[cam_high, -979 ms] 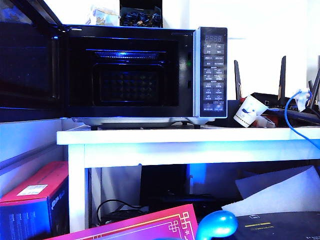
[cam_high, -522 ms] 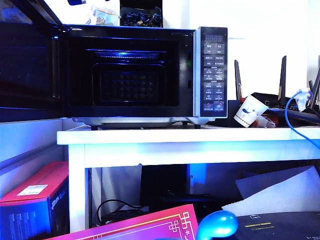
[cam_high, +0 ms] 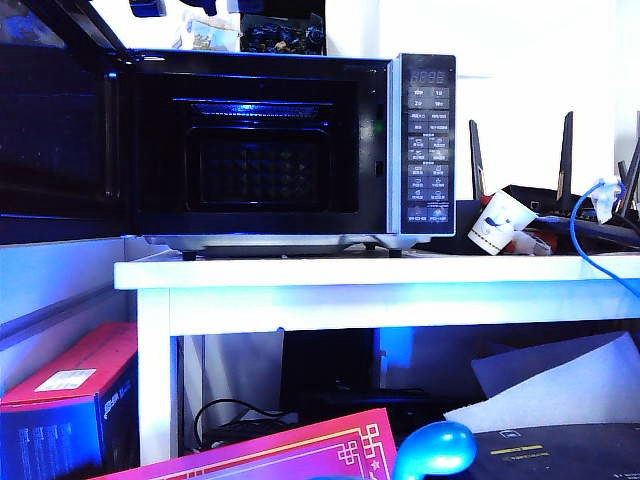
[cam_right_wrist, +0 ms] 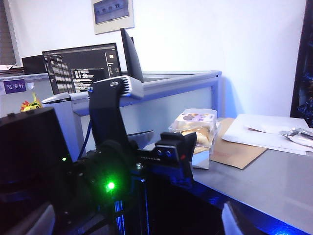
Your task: Open the microwave door, place the box of snacks from the top of the microwave inside, then close the microwave door.
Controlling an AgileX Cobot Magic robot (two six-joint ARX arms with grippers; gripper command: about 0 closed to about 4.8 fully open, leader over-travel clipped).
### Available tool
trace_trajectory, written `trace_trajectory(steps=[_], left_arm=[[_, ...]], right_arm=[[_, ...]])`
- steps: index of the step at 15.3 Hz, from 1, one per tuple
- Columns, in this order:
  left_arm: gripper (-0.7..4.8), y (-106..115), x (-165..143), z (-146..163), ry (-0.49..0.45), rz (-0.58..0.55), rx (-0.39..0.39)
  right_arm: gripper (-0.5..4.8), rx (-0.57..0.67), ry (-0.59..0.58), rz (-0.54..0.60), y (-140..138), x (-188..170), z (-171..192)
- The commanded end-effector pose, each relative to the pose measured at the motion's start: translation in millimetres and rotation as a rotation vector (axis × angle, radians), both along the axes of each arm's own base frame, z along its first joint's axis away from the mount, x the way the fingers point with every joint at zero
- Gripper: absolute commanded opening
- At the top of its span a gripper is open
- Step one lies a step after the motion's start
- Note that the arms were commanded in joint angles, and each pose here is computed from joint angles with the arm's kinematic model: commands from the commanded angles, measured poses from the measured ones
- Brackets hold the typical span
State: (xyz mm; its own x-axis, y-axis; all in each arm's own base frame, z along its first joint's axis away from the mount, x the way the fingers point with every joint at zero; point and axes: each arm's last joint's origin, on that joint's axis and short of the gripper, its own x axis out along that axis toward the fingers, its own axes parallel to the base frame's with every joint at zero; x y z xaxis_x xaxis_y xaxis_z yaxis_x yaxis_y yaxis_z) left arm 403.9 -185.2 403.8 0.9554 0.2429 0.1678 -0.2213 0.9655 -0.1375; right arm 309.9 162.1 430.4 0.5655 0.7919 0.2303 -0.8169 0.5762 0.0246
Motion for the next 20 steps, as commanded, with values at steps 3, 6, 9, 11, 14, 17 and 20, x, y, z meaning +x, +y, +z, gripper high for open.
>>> trace_trajectory(steps=[3,6,9,11,14,17,20], left_arm=[[4.79,2,-1,0,0.038,0.091,0.042],[4.79,4,-3,1,0.057,0.146,0.075],[4.79,9,-9,10,0.053,0.201,0.071],[4.79,7,-20,25,-0.008,0.166,0.034],[4.79,-3,-30,39,-0.122,-0.031,0.007],[4.79,-13,-16,22,-0.132,-0.094,-0.017],[4.79,-19,-6,9,-0.168,-0.068,-0.021]], right_arm=[[4.79,0.016,-0.024,0.002,0,-3,5],[4.79,0.016,-0.024,0.001,0,-3,5],[4.79,0.016,-0.024,0.001,0,-3,5],[4.79,0.015,-0.024,0.001,0,-3,5],[4.79,0.015,-0.025,0.001,0,-3,5],[4.79,0.022,-0.039,0.004,-2,-5,8],[4.79,0.029,-0.063,0.023,-3,-11,14]])
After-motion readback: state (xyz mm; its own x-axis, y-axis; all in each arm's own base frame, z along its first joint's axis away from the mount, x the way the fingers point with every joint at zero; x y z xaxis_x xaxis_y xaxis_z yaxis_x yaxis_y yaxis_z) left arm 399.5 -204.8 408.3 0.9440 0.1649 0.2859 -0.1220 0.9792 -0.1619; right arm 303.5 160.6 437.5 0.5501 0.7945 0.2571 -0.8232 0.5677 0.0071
